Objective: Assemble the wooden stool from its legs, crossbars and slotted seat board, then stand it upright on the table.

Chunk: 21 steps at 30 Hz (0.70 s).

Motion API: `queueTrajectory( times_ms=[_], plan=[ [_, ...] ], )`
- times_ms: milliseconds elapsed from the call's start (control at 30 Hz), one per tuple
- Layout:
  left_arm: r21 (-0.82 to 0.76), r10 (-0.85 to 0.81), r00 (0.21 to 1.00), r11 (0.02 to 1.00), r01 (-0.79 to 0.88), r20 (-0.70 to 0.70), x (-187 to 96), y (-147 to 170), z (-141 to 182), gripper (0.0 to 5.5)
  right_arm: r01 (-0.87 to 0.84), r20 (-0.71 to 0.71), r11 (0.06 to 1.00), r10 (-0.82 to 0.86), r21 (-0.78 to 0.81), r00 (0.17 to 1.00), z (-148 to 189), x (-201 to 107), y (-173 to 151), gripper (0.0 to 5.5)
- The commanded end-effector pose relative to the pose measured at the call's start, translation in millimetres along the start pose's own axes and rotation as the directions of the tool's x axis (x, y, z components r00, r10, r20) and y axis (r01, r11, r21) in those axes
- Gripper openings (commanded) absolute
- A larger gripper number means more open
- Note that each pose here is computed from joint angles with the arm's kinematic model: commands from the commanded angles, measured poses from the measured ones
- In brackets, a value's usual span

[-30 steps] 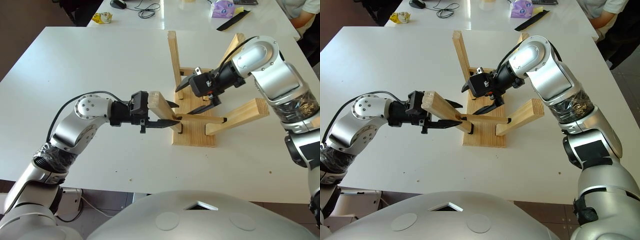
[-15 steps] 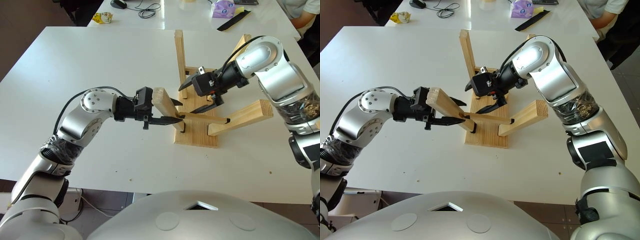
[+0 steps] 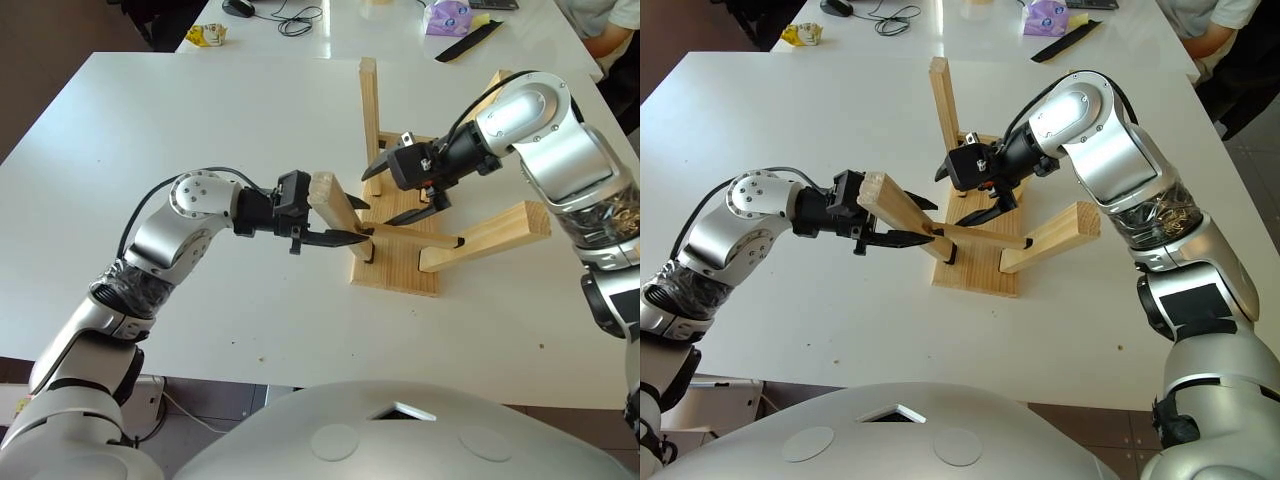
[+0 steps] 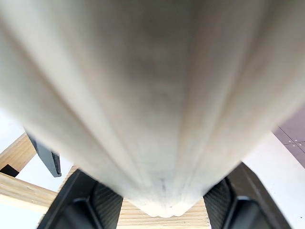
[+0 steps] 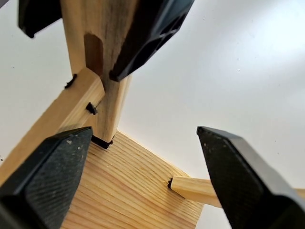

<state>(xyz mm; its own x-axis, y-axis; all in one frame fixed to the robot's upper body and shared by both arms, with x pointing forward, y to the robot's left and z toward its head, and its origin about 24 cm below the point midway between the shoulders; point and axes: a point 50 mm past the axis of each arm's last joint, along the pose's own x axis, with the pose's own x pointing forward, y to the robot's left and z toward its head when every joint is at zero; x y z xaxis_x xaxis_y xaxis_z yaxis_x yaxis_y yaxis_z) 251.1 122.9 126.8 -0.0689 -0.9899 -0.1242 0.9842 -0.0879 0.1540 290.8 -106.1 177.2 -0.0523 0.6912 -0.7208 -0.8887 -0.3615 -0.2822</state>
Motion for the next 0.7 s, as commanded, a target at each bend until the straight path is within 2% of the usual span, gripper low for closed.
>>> queueTrajectory(
  times_ms=[33,267,400,500,700],
  plan=[
    [-0.22,-0.08,0.857,0.975,-0.04,-0.509,0.8,-28.7,-92.0,2.05,-0.104,0.116,0.994,0.105,-0.019,0.988,10.9,27.9,11.9,4.05],
    [-0.283,-0.08,0.888,0.957,-0.058,-0.453,-15.3,-53.3,-79.7,2.05,-0.012,0.118,1.0,0.014,-0.015,0.993,11.2,9.5,-0.1,4.05],
    [-0.294,-0.07,0.895,0.953,-0.071,-0.441,-19.3,-63.5,-75.1,2.05,0.099,0.123,0.995,-0.098,-0.002,0.988,10.1,-10.3,-11.3,4.05],
    [-0.302,-0.056,0.896,0.949,-0.089,-0.44,-22.9,-71.9,-73.4,2.05,0.218,0.143,0.975,-0.222,0.039,0.965,9.3,-36.4,-20.4,4.05],
    [-0.323,-0.03,0.902,0.938,-0.122,-0.43,-25.8,-80.9,-68.3,2.05,0.311,0.142,0.945,-0.323,0.102,0.936,-1.6,-71.4,-8.1,4.05]
  ],
)
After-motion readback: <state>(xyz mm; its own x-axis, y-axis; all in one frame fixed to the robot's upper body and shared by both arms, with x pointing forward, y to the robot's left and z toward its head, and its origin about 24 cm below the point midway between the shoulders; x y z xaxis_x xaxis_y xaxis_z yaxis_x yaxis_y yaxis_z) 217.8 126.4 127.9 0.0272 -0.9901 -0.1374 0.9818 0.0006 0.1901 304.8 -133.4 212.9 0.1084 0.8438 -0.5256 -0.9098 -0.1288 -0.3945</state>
